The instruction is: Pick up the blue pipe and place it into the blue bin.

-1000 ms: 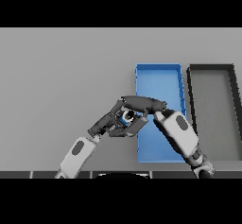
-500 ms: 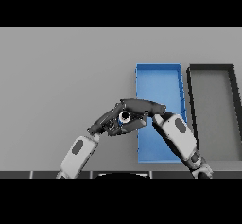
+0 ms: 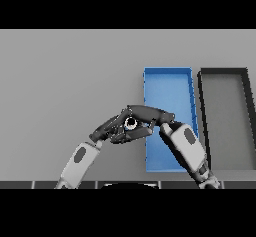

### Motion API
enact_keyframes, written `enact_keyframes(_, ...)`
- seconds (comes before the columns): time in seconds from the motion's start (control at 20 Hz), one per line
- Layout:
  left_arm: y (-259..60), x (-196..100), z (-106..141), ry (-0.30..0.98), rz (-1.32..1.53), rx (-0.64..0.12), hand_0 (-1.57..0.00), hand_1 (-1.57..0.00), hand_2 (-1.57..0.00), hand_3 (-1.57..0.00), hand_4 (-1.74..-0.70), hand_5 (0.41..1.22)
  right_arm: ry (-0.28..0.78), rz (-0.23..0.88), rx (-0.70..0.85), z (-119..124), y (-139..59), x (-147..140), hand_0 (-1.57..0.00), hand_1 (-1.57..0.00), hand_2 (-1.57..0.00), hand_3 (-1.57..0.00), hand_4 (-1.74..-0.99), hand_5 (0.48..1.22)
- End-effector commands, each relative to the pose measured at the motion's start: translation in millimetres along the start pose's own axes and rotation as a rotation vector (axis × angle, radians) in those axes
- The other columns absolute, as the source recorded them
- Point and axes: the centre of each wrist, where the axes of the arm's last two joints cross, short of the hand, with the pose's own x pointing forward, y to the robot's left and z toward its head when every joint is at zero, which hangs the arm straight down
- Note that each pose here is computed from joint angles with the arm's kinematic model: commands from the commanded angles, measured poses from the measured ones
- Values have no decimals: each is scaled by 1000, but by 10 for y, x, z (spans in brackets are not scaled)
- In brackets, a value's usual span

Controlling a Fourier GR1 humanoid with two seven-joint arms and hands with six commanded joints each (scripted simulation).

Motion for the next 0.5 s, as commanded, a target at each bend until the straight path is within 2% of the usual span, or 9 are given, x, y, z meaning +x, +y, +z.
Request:
enact_keyframes(0.0,-3,-15,16,11,0,-2,-383,-351,-338,-305,-1085,1029,2,5,-3,-2,14,12,-1567,-1567,-1567,-1563,-1739,1214)
enact_keyframes(0.1,-29,-13,17,44,16,14,-244,-224,-216,-195,-1017,848,21,21,-8,-29,6,22,-1568,-1568,-1569,-1566,-1740,1217)
enact_keyframes(0.2,-15,-55,41,67,33,21,-156,-143,-138,-124,-980,704,-4,21,-11,-21,35,13,-1569,-1569,-1569,-1568,-1740,1218)
enact_keyframes(0.3,-52,-28,21,93,69,23,-100,-91,-88,-79,-969,603,-5,12,-5,-3,37,8,-1570,-1570,-1570,-1569,-1740,1219)
enact_keyframes(0.45,-29,-72,28,101,29,36,-50,-46,-45,-40,-947,513,-31,-27,-19,-4,24,43,-1570,-1570,-1570,-1570,-1741,1220)
